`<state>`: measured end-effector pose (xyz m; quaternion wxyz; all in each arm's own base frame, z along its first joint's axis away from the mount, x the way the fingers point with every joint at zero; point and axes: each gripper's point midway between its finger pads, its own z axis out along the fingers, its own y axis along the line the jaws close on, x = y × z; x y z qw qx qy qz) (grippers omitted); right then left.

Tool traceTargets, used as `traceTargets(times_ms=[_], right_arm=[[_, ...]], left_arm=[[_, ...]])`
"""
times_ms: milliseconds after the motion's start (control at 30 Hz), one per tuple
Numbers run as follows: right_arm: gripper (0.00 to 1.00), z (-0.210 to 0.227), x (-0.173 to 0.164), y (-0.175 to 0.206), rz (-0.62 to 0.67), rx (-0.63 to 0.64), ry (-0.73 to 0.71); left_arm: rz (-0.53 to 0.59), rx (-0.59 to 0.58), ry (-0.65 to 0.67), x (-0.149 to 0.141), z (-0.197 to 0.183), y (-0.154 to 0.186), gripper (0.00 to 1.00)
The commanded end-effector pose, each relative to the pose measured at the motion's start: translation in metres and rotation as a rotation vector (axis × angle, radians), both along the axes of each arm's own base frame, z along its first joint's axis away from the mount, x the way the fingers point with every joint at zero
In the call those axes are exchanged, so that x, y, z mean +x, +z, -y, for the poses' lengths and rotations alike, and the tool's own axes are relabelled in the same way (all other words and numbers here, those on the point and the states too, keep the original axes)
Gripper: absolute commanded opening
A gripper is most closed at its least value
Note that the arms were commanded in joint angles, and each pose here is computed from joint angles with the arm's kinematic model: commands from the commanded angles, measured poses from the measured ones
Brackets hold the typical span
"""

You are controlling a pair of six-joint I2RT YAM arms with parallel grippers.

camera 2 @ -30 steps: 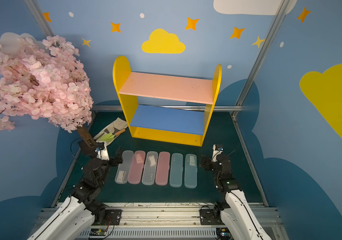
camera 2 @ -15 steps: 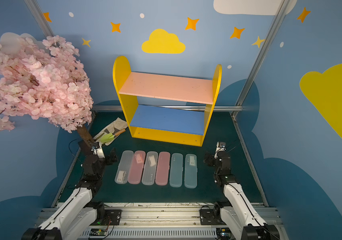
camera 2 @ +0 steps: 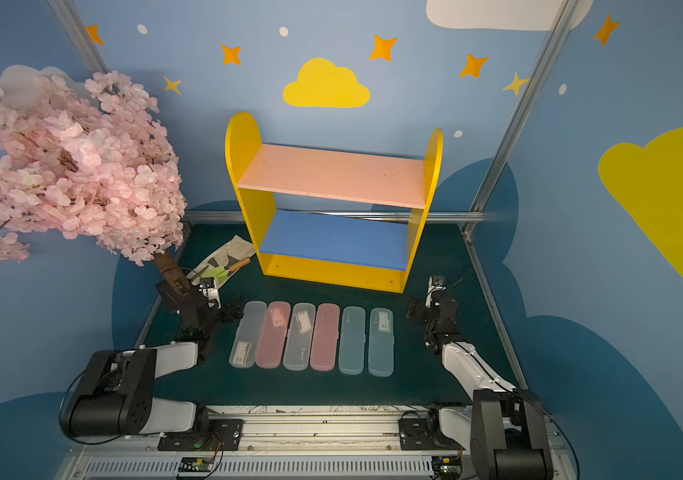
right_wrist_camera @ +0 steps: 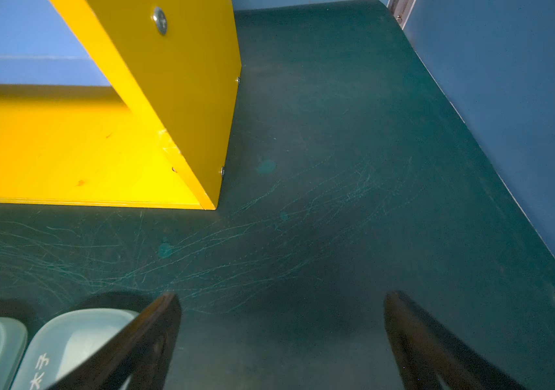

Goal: Remove the pencil cases from the shelf
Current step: Reset both arms

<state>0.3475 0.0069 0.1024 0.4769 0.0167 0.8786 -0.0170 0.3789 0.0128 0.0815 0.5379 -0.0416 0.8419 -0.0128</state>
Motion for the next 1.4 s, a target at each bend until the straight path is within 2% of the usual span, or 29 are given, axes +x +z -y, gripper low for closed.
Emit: traceTargets(times_ms=[0,33,100,267,567,667,700,767,833,900,1000,1100,1200,1367], right_arm=[[0.99,-0.005,0.017,0.019,0.073,-0.012,0.046],[0.99,-0.004,0.018,0.018,0.075,-0.014,0.05],[0.99,-0.003,0.021,0.016,0.076,-0.011,0.054],[0.99,0.002,0.03,0.006,0.072,-0.006,0.043],[0.99,-0.01,0.041,0.003,0.033,-0.008,0.109],[0.99,-0.012,0.042,-0.003,0.097,-0.016,0.116],[0.99,-0.008,0.042,-0.01,0.11,-0.018,0.09],[0.99,0.0,0.047,-0.01,0.215,0.005,0.019],[0.99,-0.001,0.047,-0.01,0.247,-0.007,0.031],[0.99,-0.001,0.046,-0.012,0.207,-0.003,0.027],[0.99,-0.003,0.044,-0.018,0.071,-0.024,0.057],[0.99,-0.001,0.046,-0.013,0.152,-0.003,0.027],[0.98,-0.004,0.044,-0.017,0.084,-0.028,0.057],[0.99,-0.004,0.044,-0.016,0.094,-0.029,0.06]], left_arm=[[0.069,0.017,-0.07,0.015,0.009,0.001,1.0],[0.083,0.02,-0.074,0.014,0.009,0.004,1.0],[0.02,0.016,-0.071,0.015,0.009,0.001,1.0],[0.027,0.018,-0.07,0.014,0.009,0.001,1.0],[0.026,0.023,-0.071,0.014,0.01,0.0,1.0],[0.026,0.024,-0.071,0.014,0.01,0.001,1.0],[0.026,0.023,-0.07,0.014,0.01,0.0,1.0],[0.026,0.024,-0.07,0.014,0.01,0.0,1.0],[0.027,0.024,-0.069,0.014,0.01,0.001,1.0],[0.028,0.024,-0.069,0.015,0.01,0.001,1.0],[0.026,0.024,-0.07,0.014,0.01,0.001,1.0],[0.025,0.024,-0.07,0.014,0.01,0.0,1.0],[0.025,0.024,-0.069,0.014,0.01,0.0,1.0],[0.025,0.024,-0.07,0.015,0.01,0.001,1.0]])
